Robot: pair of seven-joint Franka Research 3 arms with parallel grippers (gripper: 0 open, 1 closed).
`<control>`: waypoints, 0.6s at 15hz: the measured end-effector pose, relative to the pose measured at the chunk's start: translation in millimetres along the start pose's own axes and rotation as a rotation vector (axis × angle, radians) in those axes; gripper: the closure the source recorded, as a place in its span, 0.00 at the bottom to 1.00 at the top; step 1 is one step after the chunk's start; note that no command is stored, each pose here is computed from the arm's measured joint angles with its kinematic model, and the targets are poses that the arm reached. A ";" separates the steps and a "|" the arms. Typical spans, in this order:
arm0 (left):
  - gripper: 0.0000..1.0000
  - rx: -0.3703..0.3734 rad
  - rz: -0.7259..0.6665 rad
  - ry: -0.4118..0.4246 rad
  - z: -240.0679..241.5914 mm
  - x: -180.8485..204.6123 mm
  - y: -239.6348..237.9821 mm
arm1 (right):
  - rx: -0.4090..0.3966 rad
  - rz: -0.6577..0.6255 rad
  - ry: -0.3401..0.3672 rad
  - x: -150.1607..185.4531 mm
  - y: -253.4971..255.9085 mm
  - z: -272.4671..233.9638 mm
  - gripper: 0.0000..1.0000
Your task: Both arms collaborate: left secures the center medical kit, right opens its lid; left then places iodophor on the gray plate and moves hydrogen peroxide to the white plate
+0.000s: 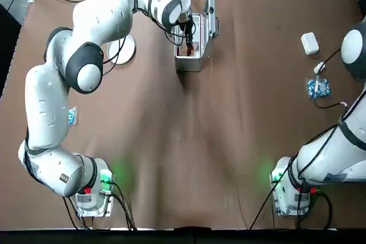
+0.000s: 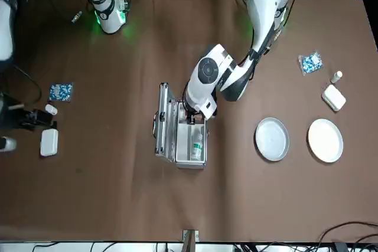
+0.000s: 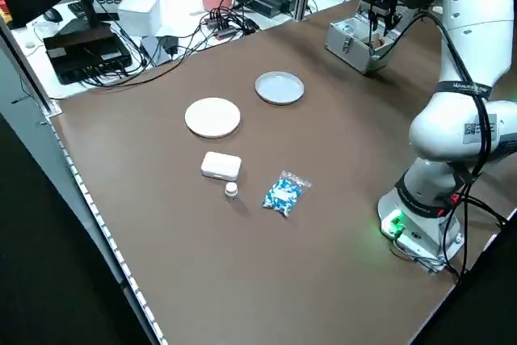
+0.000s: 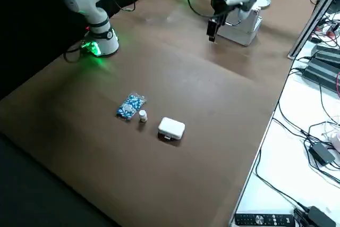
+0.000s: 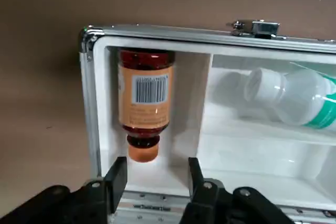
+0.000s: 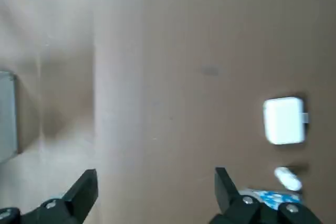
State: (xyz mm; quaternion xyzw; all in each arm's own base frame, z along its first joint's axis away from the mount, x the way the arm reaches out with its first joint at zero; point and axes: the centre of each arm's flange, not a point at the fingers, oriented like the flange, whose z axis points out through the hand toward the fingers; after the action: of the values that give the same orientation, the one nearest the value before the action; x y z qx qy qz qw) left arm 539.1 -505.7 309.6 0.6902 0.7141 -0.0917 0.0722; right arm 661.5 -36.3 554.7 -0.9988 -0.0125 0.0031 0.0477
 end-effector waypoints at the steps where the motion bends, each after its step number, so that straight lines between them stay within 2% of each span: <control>1: 0.45 -0.001 0.000 0.004 3.0 0.2 -0.2 | -0.024 -0.003 0.017 -5.8 0.9 -14.6 0.02; 3: 0.45 0.002 0.003 0.011 8.9 0.0 -1.7 | -0.041 -0.005 0.035 -20.3 -0.5 -41.4 0.02; 4: 0.45 0.006 0.005 0.015 14.5 -1.2 -4.1 | -0.042 -0.007 0.019 -39.2 -3.3 -63.8 0.02; 6: 0.45 0.006 0.007 0.020 19.1 -1.7 -5.5 | -0.039 -0.006 0.002 -58.9 -5.7 -83.1 0.02; 9: 0.45 0.001 0.012 0.027 24.3 -2.9 -7.2 | -0.038 -0.005 0.031 -77.4 -6.9 -97.0 0.02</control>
State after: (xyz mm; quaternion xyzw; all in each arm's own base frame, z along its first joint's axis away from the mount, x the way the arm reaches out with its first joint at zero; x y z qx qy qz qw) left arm 531.5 -514.3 286.9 0.6956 0.7110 -0.0822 0.0630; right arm 584.6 -40.6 652.3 -0.9994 -0.0145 -0.0130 0.0290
